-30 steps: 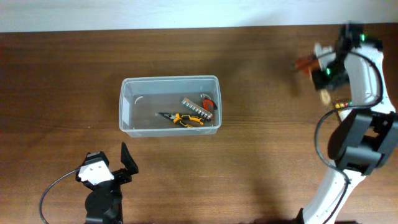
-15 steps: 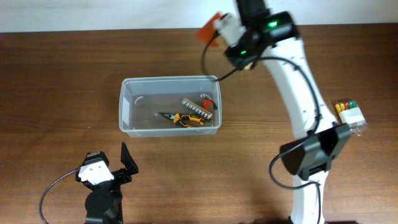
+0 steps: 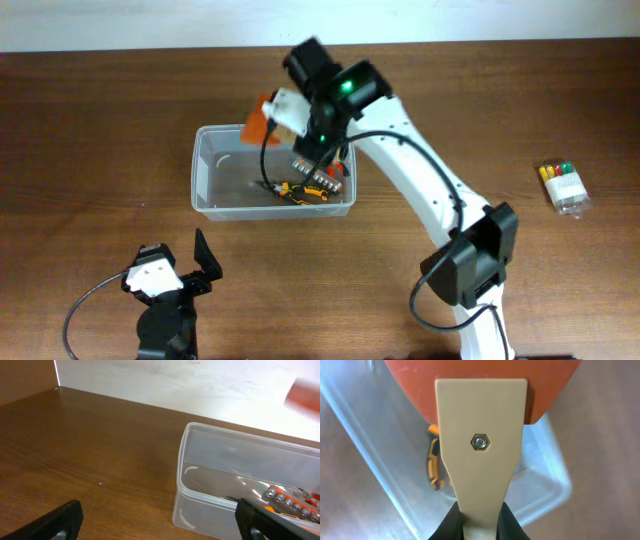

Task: Pack container
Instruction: 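Carry the orange scraper left and drop it into the container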

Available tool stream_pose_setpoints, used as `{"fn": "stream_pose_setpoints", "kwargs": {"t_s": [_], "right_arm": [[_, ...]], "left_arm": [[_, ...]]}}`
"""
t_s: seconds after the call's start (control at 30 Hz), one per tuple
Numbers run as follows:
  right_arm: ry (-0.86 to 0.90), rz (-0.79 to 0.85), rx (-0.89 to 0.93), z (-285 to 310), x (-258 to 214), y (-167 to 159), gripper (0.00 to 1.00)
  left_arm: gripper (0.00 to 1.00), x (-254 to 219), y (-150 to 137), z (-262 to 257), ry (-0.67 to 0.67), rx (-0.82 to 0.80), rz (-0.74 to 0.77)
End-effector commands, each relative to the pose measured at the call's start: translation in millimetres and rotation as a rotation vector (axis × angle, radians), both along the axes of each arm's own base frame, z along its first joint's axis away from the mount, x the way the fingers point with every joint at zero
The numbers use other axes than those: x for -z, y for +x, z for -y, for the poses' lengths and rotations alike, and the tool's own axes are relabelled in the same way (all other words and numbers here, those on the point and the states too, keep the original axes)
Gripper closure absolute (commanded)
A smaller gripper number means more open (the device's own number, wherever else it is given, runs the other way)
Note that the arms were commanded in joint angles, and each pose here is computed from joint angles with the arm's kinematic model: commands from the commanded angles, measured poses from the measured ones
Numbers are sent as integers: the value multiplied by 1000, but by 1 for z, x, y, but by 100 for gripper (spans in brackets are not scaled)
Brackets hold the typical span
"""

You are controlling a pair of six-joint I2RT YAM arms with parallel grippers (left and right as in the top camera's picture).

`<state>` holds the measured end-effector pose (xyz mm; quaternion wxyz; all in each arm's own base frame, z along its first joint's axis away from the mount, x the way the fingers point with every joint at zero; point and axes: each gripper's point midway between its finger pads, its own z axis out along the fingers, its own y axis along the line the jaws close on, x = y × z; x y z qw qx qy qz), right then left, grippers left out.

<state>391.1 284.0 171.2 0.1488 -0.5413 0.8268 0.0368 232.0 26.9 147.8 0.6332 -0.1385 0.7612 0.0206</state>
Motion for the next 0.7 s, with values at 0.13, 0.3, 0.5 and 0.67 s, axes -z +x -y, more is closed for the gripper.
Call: {"fn": "stream_pose_setpoints", "kwargs": {"t_s": [0.13,0.3,0.5,0.67], "right_arm": [[-53,-114,-81,-1,63,-29,96],[-59,-125,-80,1,78,-31,87],[-52,-113,-80,-1,79,-28,56],[-45,-76,-70,-3,63,-19,48]], "left_arm": [[1,1,0,0,9,1,-2],[1,1,0,0,9,1,-2],[1,1,0,0,9,1,-2],[1,1,0,0,9,1,-2]]}}
